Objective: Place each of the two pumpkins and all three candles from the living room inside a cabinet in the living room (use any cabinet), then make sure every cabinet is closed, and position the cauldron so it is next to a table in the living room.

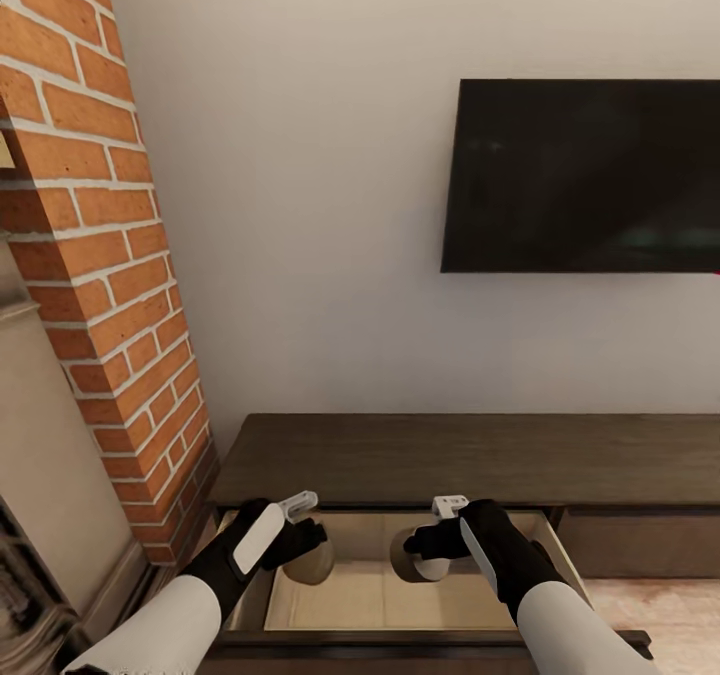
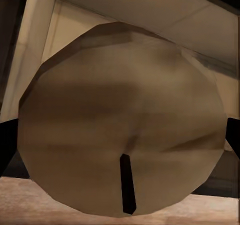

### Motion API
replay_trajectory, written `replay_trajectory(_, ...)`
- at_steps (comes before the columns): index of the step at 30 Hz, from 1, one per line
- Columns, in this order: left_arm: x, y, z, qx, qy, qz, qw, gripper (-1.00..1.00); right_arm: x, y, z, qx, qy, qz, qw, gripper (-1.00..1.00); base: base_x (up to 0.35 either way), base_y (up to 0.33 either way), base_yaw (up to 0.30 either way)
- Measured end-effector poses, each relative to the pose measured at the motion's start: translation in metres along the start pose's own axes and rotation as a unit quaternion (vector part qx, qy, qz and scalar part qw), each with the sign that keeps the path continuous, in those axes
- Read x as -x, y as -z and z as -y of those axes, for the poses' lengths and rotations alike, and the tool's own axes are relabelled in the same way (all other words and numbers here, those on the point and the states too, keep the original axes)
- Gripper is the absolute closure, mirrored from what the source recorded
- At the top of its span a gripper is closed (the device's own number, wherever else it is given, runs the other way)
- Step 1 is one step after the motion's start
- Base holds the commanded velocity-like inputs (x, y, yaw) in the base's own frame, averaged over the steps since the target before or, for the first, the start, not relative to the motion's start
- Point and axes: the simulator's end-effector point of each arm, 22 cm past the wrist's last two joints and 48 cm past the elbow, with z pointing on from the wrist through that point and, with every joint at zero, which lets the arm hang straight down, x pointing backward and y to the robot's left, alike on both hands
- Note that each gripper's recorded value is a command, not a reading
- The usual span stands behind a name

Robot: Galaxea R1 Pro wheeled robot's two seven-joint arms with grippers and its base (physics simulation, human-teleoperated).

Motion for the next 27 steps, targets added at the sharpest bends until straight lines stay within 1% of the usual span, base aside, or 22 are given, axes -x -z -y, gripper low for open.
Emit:
replay_trajectory(5,0.006,0.001,0.004,-0.001,-0.003,0.004,1.0,1.0,-0.002,-0.002,0.0,0.0,-0.001,-0.002,1.0,1.0,0.0,0.003,-0.001)
replay_trajectory(7,0.006,0.001,0.004,0.0,-0.005,0.003,1.0,1.0,-0.008,-0.005,0.002,-0.003,-0.002,-0.009,1.0,1.0,0.0,0.001,0.0)
replay_trajectory(9,0.005,0.0,0.001,0.002,-0.006,-0.002,1.0,1.0,-0.025,-0.012,0.004,-0.011,-0.004,-0.031,0.9995,1.0,0.0,0.0,0.0)
replay_trajectory(11,0.003,-0.001,-0.002,0.005,-0.007,-0.008,0.9999,1.0,-0.034,-0.018,0.0,-0.012,-0.008,-0.046,0.9989,1.0,0.0,0.0,0.0)
replay_trajectory(13,0.0,-0.002,-0.005,0.009,-0.01,-0.016,0.9998,1.0,-0.038,-0.023,-0.008,-0.014,-0.009,-0.06,0.998,1.0,0.0,0.0,0.0)
replay_trajectory(17,-0.005,-0.005,-0.005,0.01,-0.011,-0.024,0.9996,1.0,-0.046,-0.029,-0.014,-0.015,-0.011,-0.082,0.9964,1.0,0.0,0.0,0.0)
replay_trajectory(21,-0.008,-0.008,-0.006,0.013,-0.013,-0.029,0.9994,1.0,-0.051,-0.033,-0.016,-0.016,-0.012,-0.092,0.9956,1.0,0.0,0.0,0.0)
replay_trajectory(27,-0.012,-0.011,-0.008,0.015,-0.012,-0.034,0.9992,1.0,-0.052,-0.036,-0.016,-0.015,-0.013,-0.095,0.9953,1.0,0.0,0.0,0.0)
